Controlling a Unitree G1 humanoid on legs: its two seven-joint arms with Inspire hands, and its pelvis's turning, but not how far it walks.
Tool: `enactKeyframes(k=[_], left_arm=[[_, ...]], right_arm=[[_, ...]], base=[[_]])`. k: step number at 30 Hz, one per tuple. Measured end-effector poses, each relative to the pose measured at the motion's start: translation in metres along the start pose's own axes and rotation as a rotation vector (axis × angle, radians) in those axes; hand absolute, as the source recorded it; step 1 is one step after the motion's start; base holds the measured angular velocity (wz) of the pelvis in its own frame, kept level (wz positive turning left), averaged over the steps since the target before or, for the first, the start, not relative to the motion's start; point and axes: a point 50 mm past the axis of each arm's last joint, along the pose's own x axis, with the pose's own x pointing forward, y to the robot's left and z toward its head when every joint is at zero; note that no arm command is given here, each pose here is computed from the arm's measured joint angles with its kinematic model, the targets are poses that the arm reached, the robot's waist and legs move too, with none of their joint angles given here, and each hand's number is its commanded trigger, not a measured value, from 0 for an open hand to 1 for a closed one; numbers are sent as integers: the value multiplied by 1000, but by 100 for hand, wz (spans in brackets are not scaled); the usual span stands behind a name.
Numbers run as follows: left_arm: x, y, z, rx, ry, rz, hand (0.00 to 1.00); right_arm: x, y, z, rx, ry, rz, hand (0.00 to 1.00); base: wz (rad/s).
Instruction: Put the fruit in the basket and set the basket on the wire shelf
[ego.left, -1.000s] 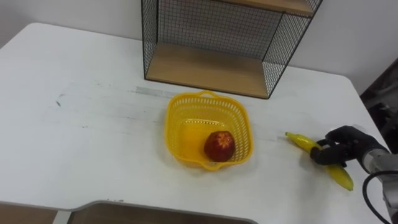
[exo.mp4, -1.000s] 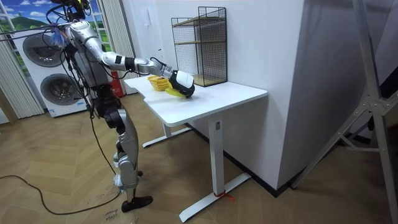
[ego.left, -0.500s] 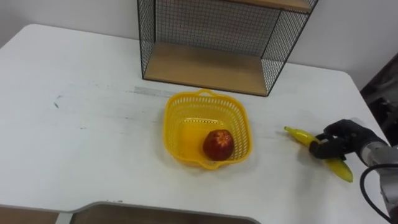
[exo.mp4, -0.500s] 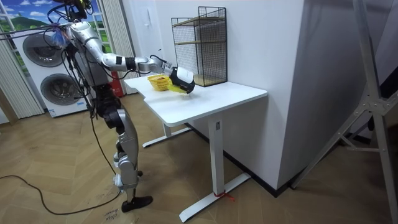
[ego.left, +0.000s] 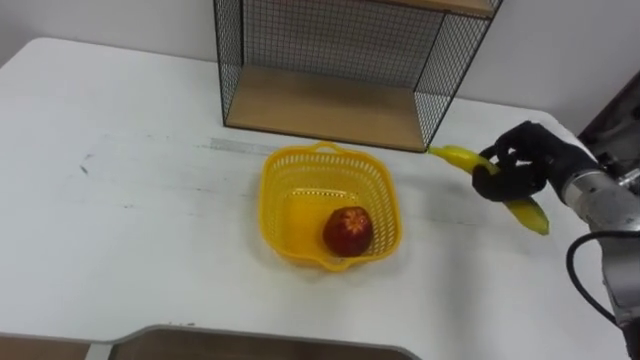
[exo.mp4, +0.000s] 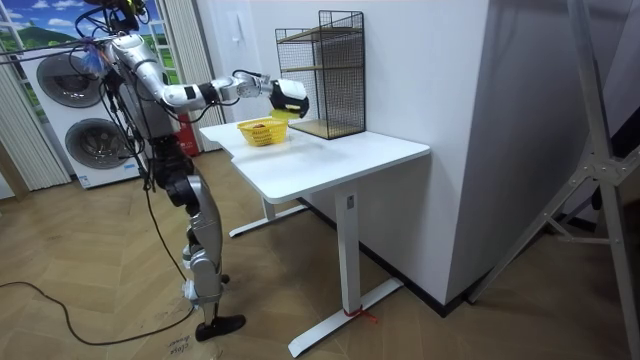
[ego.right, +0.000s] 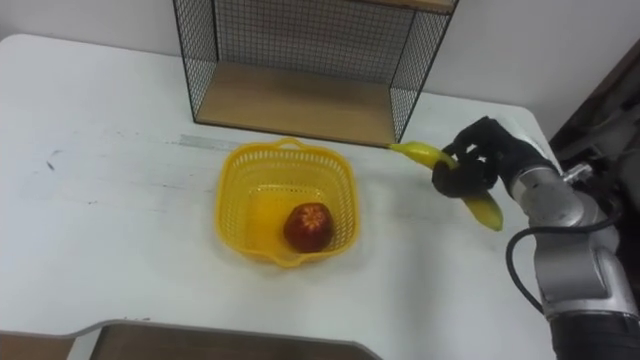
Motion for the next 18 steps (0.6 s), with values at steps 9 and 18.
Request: enactKeyframes(k=[9, 18], left_arm=[[0, 0, 3, -2, -11, 1, 0], [1, 3, 13, 3, -38, 8, 0]], right_arm=[[-9, -10, 31, -35, -131, -48, 100], [-16, -6, 56, -80, -237, -26, 100]], base=[[0], [0]])
